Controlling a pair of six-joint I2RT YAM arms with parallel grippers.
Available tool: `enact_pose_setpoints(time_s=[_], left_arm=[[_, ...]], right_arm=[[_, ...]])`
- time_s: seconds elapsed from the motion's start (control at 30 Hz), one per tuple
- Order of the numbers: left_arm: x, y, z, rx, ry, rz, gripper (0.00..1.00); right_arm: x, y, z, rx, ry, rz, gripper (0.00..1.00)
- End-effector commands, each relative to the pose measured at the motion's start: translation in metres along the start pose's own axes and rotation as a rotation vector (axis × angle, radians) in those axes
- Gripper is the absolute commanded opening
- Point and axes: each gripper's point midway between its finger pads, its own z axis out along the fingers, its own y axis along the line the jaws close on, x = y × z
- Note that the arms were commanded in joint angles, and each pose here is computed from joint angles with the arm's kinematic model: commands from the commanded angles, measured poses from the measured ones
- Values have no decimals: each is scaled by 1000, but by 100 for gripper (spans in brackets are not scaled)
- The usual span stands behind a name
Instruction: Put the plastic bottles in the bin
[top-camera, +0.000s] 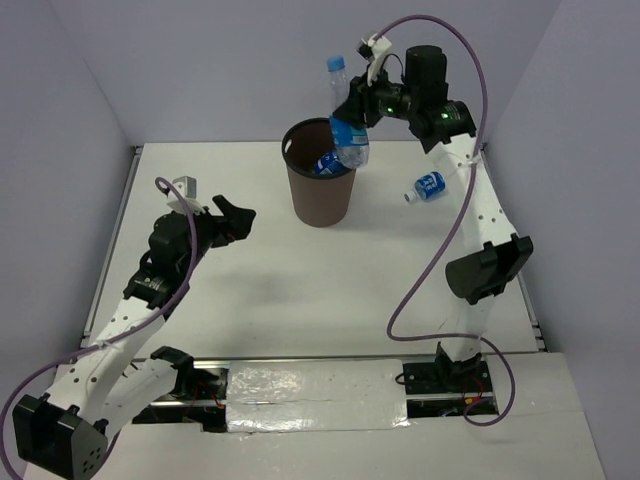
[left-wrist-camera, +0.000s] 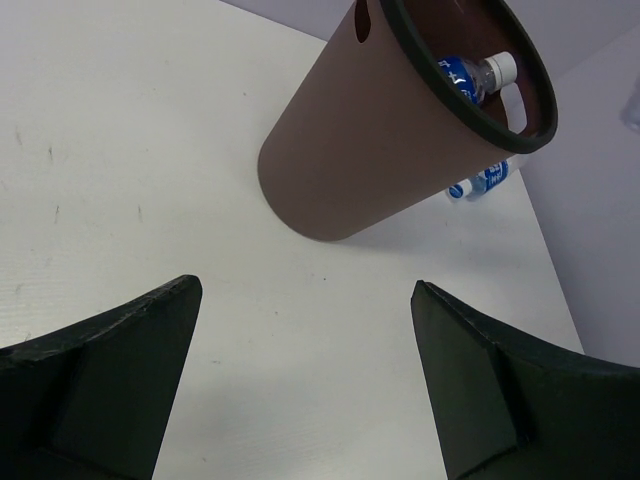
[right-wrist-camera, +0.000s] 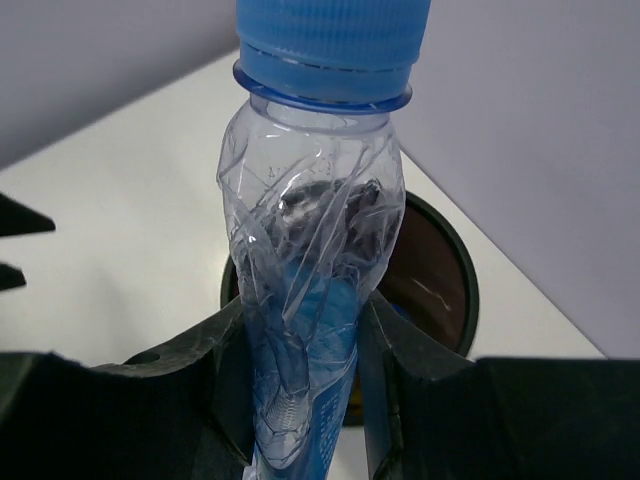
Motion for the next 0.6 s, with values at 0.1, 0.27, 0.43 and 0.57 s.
enact_pose_setpoints(time_s=[0.1, 0.27, 0.43, 0.57], left_arm=[[-14, -11, -11, 46, -59, -47, 99], [-11, -9, -13, 38, -49, -56, 99], [-10, -8, -11, 32, -41, -58, 99], [-8, -8, -9, 34, -33, -56, 99]], right_arm=[[-20, 0, 62, 31, -162, 88, 39], [-24, -9, 87, 42, -226, 104, 89], [-38, -21, 76, 109, -261, 76, 100], [-46, -49, 41, 241, -322, 87, 100]])
